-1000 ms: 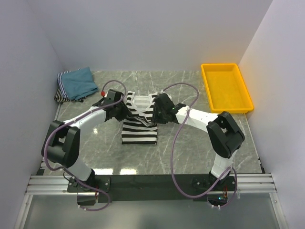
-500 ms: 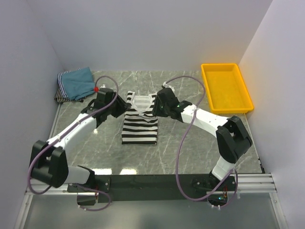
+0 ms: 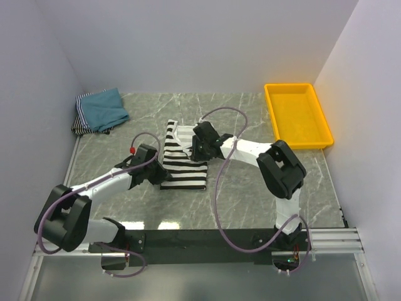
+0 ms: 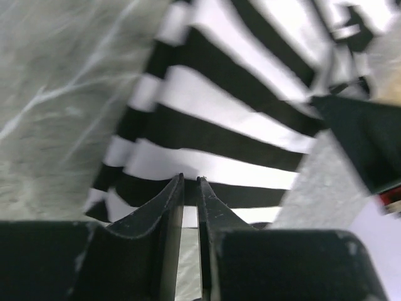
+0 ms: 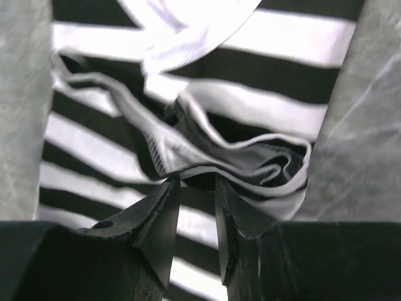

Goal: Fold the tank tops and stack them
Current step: Fold the tank top

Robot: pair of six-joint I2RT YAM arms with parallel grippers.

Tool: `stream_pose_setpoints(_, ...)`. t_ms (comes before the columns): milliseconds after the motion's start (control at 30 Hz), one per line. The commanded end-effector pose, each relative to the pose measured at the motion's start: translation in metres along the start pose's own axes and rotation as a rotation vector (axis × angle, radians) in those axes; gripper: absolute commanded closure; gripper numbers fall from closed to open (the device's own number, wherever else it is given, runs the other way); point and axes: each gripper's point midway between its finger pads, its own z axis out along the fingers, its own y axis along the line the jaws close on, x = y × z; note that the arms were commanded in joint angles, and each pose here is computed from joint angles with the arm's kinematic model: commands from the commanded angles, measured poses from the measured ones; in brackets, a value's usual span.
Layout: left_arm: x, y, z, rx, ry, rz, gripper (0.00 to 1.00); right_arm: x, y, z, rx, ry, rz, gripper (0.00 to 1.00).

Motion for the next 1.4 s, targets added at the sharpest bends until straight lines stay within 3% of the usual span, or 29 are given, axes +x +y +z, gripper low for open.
stream_pose_setpoints(0, 0.007, 0.005, 0.011, 0.011, 0.020, -0.044, 0.80, -0.022, 0.000, 0.011, -0.004, -0.017, 0.035, 0.64)
stream_pose_setpoints(233, 0.014, 0.021, 0.015, -0.028, 0.036, -0.043, 0.80, -0.036, -0.006, 0.005, -0.006, -0.052, 0.090, 0.63)
stream_pose_setpoints(467, 0.015, 0.026, 0.014, -0.041, 0.036, -0.025, 0.76, -0.077, -0.017, -0.011, -0.008, -0.138, 0.152, 0.62)
stream_pose_setpoints(700, 0.020, 0.025, 0.012, -0.019, 0.062, 0.010, 0.68, -0.090, -0.014, -0.026, -0.017, -0.173, 0.139, 0.62)
stream_pose_setpoints(800, 0.016, 0.009, 0.006, 0.041, 0.055, 0.052, 0.61, -0.070, -0.013, -0.046, -0.016, -0.186, 0.125, 0.62)
stream_pose_setpoints(1000, -0.010, -0.017, -0.028, 0.079, -0.048, 0.177, 0.50, 0.015, -0.013, -0.077, -0.045, -0.144, 0.103, 0.61)
stream_pose_setpoints(1133, -0.010, 0.006, -0.048, 0.008, -0.076, 0.206, 0.47, 0.069, -0.016, -0.085, -0.070, -0.077, 0.091, 0.55)
stream_pose_setpoints(1367, 0.013, 0.042, -0.037, -0.020, -0.019, 0.201, 0.44, 0.102, -0.005, -0.080, -0.145, -0.014, 0.145, 0.50)
